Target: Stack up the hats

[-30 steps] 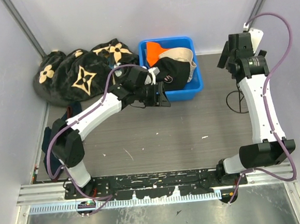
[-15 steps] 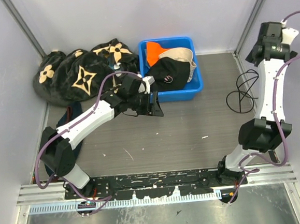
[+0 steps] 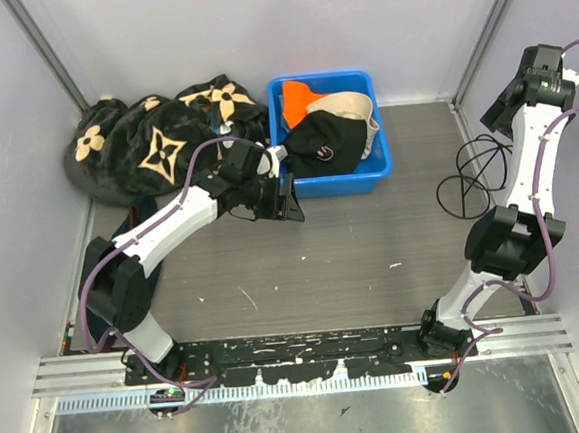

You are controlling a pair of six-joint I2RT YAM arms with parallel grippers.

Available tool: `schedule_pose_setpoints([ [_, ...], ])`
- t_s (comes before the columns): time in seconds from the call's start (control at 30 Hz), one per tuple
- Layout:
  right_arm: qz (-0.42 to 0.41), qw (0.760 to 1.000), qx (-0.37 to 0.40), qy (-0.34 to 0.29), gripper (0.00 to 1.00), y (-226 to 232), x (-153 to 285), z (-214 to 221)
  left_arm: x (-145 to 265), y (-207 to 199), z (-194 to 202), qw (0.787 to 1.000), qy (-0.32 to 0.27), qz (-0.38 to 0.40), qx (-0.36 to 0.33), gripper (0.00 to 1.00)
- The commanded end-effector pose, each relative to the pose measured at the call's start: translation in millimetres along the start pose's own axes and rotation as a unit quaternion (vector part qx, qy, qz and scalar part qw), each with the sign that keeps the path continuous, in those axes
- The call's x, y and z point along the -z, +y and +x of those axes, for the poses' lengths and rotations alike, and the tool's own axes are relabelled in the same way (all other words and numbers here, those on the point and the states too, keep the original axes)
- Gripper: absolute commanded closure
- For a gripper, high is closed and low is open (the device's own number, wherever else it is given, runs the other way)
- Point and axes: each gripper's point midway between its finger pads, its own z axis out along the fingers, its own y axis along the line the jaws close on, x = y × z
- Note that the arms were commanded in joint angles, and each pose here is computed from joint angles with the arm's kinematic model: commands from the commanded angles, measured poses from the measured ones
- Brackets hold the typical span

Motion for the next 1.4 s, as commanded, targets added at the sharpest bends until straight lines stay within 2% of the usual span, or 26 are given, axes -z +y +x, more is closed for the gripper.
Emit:
schedule_pose_setpoints([
  [0.0, -0.021, 1.0, -0.001, 0.011, 0.08, 6, 0, 6, -3, 6, 7, 1.0, 0.016, 0.01, 0.006, 0.35],
  [0.27, -0.017, 0.999, 0.0, 0.028, 0.17, 4, -12, 21, -3, 20, 9, 0.999, 0.023, 0.011, 0.025, 0.35],
  [0.5, -0.018, 0.999, 0.001, 0.038, 0.2, 6, -23, 30, -6, 29, 10, 0.999, 0.031, 0.011, 0.039, 0.35],
  [0.57, -0.018, 0.999, 0.002, 0.036, 0.3, 6, -24, 29, -7, 30, 10, 0.999, 0.032, 0.011, 0.042, 0.35],
  [0.67, -0.019, 0.999, 0.004, 0.035, 0.53, 6, -25, 28, -8, 33, 12, 0.998, 0.035, 0.011, 0.046, 0.35],
  [0.77, -0.021, 0.999, 0.004, 0.032, 0.67, 6, -23, 27, -9, 34, 14, 0.998, 0.038, 0.009, 0.048, 0.35],
  [0.97, -0.042, 0.999, -0.004, 0.026, 0.75, 11, -13, 23, -11, 36, 16, 0.998, 0.045, 0.009, 0.049, 0.35],
  [1.07, -0.065, 0.997, -0.006, 0.033, 0.87, 18, -9, 27, -9, 38, 15, 0.998, 0.05, 0.004, 0.047, 0.35],
  [1.37, -0.112, 0.993, -0.02, 0.025, 0.94, 28, 17, 18, -1, 43, 3, 0.997, 0.041, 0.004, 0.059, 0.35],
])
